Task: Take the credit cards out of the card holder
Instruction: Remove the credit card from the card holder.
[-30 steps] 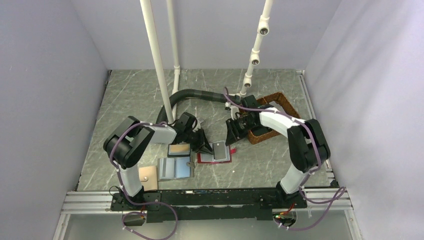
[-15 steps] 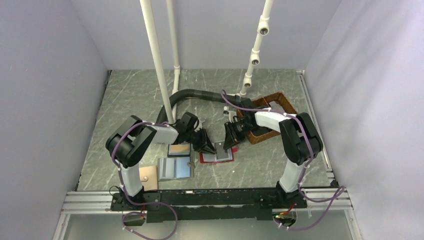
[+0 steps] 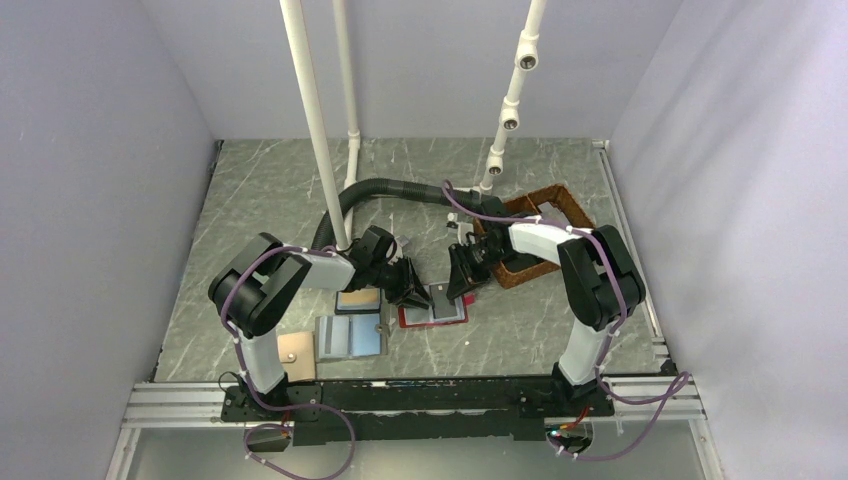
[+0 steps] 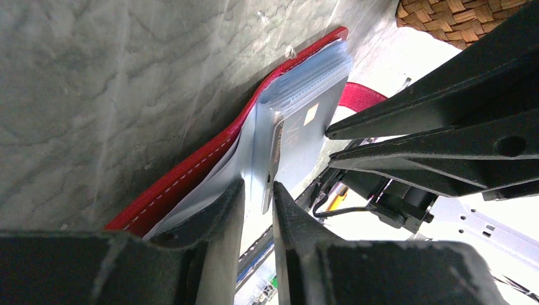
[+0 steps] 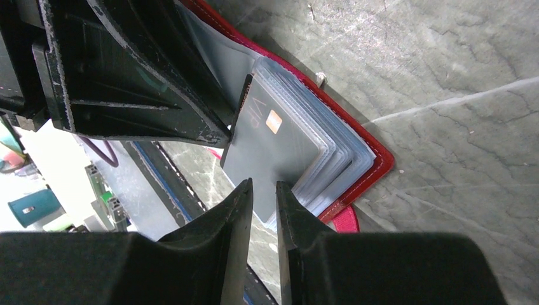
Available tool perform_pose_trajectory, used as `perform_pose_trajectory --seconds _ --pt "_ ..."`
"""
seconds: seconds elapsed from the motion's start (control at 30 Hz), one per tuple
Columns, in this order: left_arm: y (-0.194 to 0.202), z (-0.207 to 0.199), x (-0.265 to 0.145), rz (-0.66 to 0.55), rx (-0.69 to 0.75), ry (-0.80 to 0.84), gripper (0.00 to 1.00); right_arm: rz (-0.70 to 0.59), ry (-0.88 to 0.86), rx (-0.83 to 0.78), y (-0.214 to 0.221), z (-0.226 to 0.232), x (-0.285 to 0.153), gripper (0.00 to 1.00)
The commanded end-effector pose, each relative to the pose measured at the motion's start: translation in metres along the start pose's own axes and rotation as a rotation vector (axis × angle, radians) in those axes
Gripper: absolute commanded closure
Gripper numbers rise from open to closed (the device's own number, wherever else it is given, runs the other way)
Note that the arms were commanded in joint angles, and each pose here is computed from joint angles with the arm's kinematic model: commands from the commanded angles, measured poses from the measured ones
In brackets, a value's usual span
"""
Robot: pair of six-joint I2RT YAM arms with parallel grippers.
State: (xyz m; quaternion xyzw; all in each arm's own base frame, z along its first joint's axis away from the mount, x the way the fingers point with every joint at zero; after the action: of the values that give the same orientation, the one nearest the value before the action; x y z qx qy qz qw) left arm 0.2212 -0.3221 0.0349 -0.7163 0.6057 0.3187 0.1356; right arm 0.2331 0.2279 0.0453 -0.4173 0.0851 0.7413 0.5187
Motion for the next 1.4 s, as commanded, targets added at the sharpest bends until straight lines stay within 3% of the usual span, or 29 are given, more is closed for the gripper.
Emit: perform_pose_trajectory --seconds 0.0,0.87,1.13,1.37 --pt "-0.002 -0.001 0.000 -0.022 0.011 0.003 0.71 0.007 0.107 -0.048 0.000 -0.012 -0.001 0.76" --pt "-0.002 -0.005 0.001 -0.019 0.015 0.035 0.70 -0.007 0.172 -0.108 -0.004 -0.010 -0.010 0.73" --pt "-0.001 -0.006 0.000 -0.020 0.017 0.040 0.69 0.014 0.087 -0.074 0.001 -0.003 0.001 0.73" --pt "0.000 -0.004 0.001 -0.016 0.006 0.049 0.67 0.062 0.007 -0.015 0.006 -0.001 0.017 0.96"
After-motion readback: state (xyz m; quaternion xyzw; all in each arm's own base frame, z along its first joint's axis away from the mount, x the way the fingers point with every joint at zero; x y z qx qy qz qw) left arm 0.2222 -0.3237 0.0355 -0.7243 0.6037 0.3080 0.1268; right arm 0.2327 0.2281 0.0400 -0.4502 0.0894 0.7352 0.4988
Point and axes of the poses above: each gripper's point midway between its finger pads, its own x axis out along the fingers, its own z axis along the line the jaws close on, y = z × x, the point moved 1 cm from there along -x, back along the fingers, and after that the axes turned 9 degrees about -x, right-handed, at the moved point
